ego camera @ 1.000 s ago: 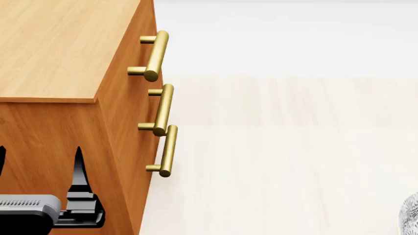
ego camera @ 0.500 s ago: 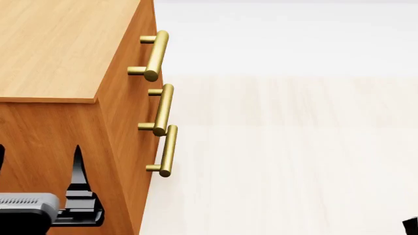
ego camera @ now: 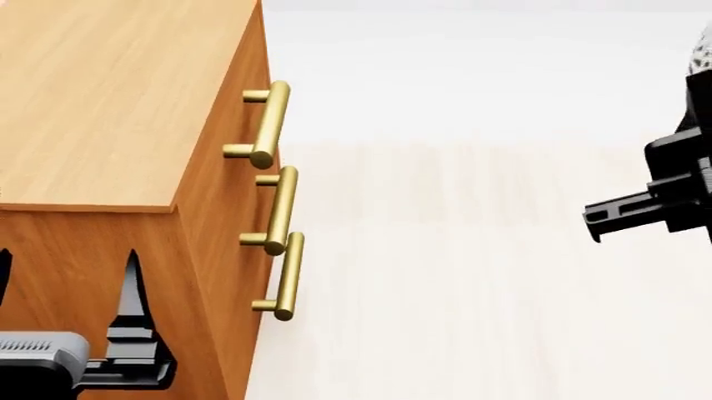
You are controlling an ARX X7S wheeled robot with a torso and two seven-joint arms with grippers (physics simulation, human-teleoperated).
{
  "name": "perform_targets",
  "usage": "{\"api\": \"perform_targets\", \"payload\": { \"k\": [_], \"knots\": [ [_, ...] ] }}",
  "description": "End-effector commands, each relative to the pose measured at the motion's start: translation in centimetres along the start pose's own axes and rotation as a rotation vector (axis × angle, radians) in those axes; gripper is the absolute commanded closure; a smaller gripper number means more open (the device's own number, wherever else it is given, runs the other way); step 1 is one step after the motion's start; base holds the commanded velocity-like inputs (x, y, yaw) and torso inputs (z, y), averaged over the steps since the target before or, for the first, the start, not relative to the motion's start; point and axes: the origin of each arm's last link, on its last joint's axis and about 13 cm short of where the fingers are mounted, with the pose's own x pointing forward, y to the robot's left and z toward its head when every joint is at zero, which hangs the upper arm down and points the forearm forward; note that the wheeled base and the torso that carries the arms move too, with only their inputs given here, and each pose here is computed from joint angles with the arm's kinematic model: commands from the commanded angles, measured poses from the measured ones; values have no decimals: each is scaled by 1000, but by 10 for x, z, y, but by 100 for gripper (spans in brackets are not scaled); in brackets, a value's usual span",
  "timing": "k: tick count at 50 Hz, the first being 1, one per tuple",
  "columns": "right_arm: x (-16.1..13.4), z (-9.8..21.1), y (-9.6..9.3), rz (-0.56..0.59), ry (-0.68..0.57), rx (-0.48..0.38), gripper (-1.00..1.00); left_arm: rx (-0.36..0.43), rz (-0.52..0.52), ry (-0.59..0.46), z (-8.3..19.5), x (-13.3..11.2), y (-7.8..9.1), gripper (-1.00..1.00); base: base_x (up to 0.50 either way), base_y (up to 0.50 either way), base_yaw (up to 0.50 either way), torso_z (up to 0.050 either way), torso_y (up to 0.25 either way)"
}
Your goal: Close the top drawer of the cabinet and put the bowl on top of it.
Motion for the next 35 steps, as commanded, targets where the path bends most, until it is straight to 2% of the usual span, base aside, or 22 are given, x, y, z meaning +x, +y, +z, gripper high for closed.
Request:
{"api": "perform_targets", "payload": {
  "k": [1, 27, 35],
  "knots": [
    [13, 64, -8, -35, -133, 25, 100, -9, -4, 2, 0, 0, 1, -100, 0, 0, 0, 42, 96],
    [43, 149, 19, 42, -245, 19, 100, -6, 2, 10, -2, 1, 2, -100, 0, 0, 0, 42, 112],
    [50, 186, 23, 54, -287, 51, 100, 1, 3, -20, -2, 1, 2, -100, 0, 0, 0, 3, 0]
  ]
}}
